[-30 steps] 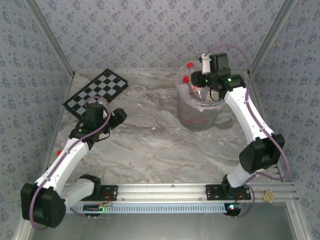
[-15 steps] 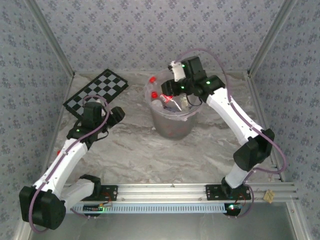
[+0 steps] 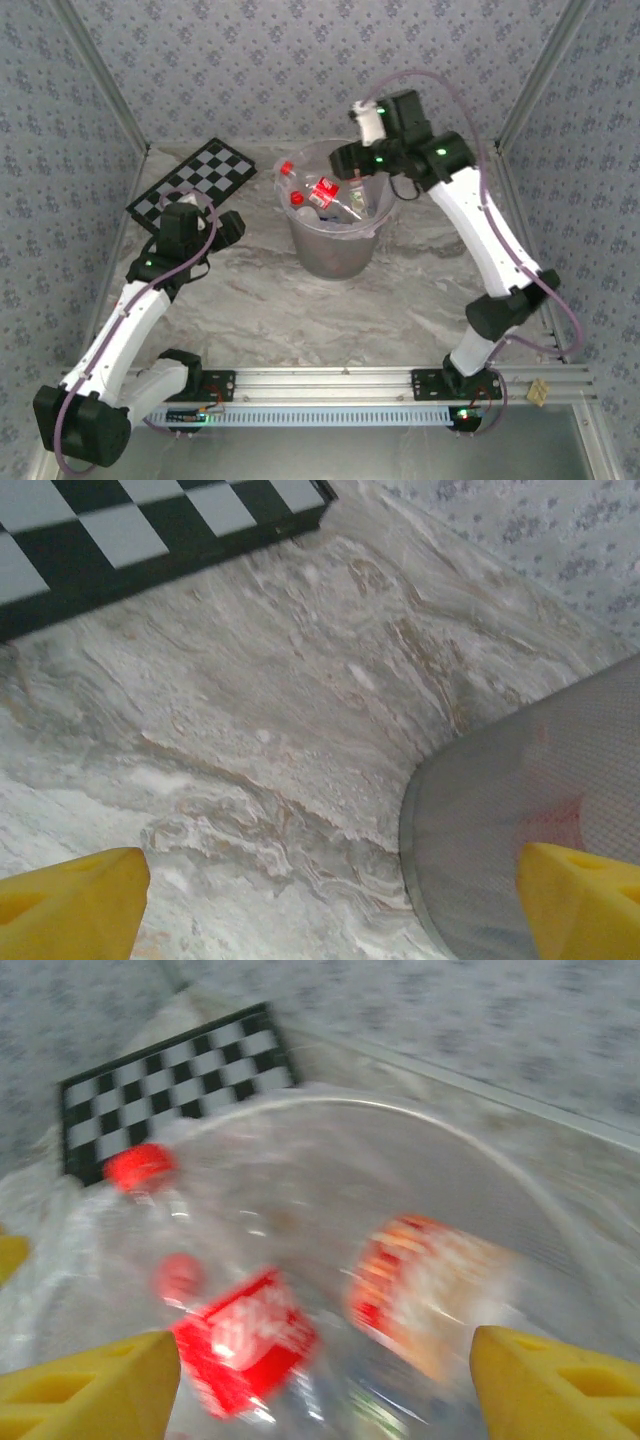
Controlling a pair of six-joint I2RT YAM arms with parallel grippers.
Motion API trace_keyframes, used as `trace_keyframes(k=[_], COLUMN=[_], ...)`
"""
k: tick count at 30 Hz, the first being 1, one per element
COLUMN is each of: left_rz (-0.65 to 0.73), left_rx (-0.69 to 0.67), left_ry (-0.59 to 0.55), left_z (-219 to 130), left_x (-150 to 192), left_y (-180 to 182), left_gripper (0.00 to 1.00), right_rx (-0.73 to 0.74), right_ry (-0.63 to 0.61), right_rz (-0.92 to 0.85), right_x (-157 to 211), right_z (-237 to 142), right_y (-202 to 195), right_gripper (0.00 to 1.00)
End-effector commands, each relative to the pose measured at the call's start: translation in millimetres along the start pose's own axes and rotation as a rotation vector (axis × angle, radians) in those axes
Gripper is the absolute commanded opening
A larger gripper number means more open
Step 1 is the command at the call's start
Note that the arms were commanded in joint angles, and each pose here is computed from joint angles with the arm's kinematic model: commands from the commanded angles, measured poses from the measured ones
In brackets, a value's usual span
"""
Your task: Put the plastic bottles in the bin
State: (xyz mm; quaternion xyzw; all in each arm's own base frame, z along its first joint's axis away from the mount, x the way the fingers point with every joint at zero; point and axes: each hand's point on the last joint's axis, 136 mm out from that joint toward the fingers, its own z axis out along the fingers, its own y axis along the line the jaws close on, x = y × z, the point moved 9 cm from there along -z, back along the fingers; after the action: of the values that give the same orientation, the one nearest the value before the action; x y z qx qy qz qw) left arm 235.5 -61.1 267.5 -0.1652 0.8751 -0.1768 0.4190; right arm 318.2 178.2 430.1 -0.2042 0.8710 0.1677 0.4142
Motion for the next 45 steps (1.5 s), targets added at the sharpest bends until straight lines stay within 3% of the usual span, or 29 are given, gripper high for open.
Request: trace_keyframes(k=[1,2,6,9,13,19,22,27,33,45], left_rz=[0.155,0.188,0.293,0.342,0.392,0.454,0.455,0.455,0.387,0.488], left_rx=[-0.130,-0.171,-0.282,-0.343,-0.458,-0.544,-0.551,-0.536,-0.486,-0.458], left_ry=[-0.105,-0.113,-0.107,-0.104,-0.074,-0.080,-0.104,-0.173,-0.285,-0.251], left_z=[-4.7,-2.8,7.6,18.8,34.6,57.7,66.4,79.1,93.9,132.1], left_x=[-18.7,-19.1,-20.6,-21.1,-13.3,3.7,8.5,14.0,28.9,6.7], left_y=[5.5,9.1,19.1,25.1,40.5,59.8,65.3,74.7,95.1,86.5], left_gripper=[1.00,1.00,1.00,1.00,1.00,1.00,1.00,1.00,1.00,1.00], right_rx=[0.247,0.298,0.465,0.553,0.696,0.729,0.708,0.727,0.708,0.741], right_ry=[-0.065,-0.087,-0.129,-0.123,-0.078,0.076,0.090,0.036,-0.112,-0.241], right_rz=[0.088,0.115,0.244,0.347,0.395,0.355,0.374,0.363,0.292,0.122], right_x=[19.1,27.6,68.2,97.9,146.7,217.8,240.9,256.2,270.4,273.4], right_z=[-46.5,-54.0,-79.3,-77.2,-46.0,16.2,39.8,62.5,82.7,84.2], right_y=[-52.4,-64.9,-110.7,-134.3,-157.3,-176.4,-179.4,-186.4,-187.8,-188.5], right_gripper=[0.93,0.99,1.00,1.00,1.00,1.00,1.00,1.00,1.00,1.00])
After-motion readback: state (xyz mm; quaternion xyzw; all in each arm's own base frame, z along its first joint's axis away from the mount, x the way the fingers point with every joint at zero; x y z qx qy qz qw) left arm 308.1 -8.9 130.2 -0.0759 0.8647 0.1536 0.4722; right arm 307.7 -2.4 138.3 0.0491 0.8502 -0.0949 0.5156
